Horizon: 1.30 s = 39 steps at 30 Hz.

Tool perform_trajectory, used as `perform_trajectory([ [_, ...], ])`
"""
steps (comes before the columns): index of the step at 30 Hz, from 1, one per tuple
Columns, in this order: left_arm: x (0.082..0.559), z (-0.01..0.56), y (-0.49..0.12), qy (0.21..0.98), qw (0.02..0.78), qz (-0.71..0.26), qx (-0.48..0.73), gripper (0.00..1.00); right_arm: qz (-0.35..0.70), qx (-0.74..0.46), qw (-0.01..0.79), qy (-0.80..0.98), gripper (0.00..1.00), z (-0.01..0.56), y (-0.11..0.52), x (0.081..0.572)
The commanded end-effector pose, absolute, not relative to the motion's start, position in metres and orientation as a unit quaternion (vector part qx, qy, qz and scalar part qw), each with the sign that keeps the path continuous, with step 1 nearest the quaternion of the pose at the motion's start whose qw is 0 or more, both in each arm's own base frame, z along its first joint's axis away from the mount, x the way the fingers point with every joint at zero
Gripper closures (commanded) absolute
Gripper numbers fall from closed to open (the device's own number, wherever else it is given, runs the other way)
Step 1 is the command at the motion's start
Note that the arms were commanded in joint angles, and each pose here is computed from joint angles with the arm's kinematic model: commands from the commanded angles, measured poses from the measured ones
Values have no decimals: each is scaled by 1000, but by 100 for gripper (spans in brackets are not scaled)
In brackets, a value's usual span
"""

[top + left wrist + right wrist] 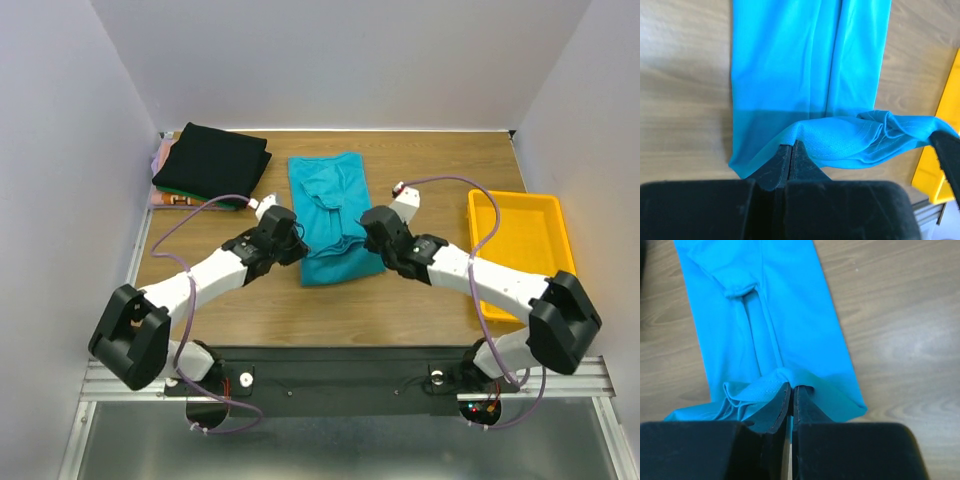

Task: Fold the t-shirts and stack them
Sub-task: Fold the tshirt

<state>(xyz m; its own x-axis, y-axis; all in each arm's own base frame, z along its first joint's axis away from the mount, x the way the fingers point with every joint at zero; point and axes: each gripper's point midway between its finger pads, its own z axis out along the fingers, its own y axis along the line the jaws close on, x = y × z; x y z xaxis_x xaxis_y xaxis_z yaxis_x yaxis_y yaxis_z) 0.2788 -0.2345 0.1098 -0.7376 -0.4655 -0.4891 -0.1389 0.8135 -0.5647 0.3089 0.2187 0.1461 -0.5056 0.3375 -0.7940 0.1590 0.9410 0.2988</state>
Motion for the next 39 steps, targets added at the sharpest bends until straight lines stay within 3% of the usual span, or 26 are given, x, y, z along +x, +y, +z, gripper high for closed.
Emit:
perform_trajectory([
  [1, 316, 138, -237, 880, 357, -272, -155, 100, 125, 134, 496, 849, 100, 171, 230, 356],
  [17, 393, 97, -223, 906, 328, -213, -160, 97, 106, 126, 452, 877, 100, 120, 234, 445],
  [19, 402, 93, -223, 909, 326, -207, -159, 83, 101, 125, 450, 878, 89, 115, 233, 455],
  [20, 405, 93, -223, 909, 326, -205, -156, 65, 104, 121, 448, 880, 80, 113, 235, 457],
  [21, 413, 98, -222, 907, 333, -205, -155, 58, 103, 118, 447, 881, 65, 111, 236, 460],
  [23, 414, 96, -219, 911, 328, -197, -157, 41, 111, 106, 448, 881, 47, 118, 240, 463],
  [24, 416, 99, -218, 910, 332, -194, -157, 10, 116, 105, 447, 881, 32, 120, 241, 461],
  [25, 417, 105, -216, 908, 337, -192, -160, 2, 127, 105, 451, 877, 7, 130, 242, 459],
  [27, 414, 112, -215, 904, 344, -197, -161, 2, 137, 96, 444, 880, 0, 130, 243, 449],
  [32, 382, 124, -214, 893, 350, -238, -152, 2, 171, 81, 430, 883, 0, 141, 236, 411],
  [39, 309, 93, -213, 906, 320, -241, -139, 2, 184, 89, 388, 899, 0, 112, 207, 343],
])
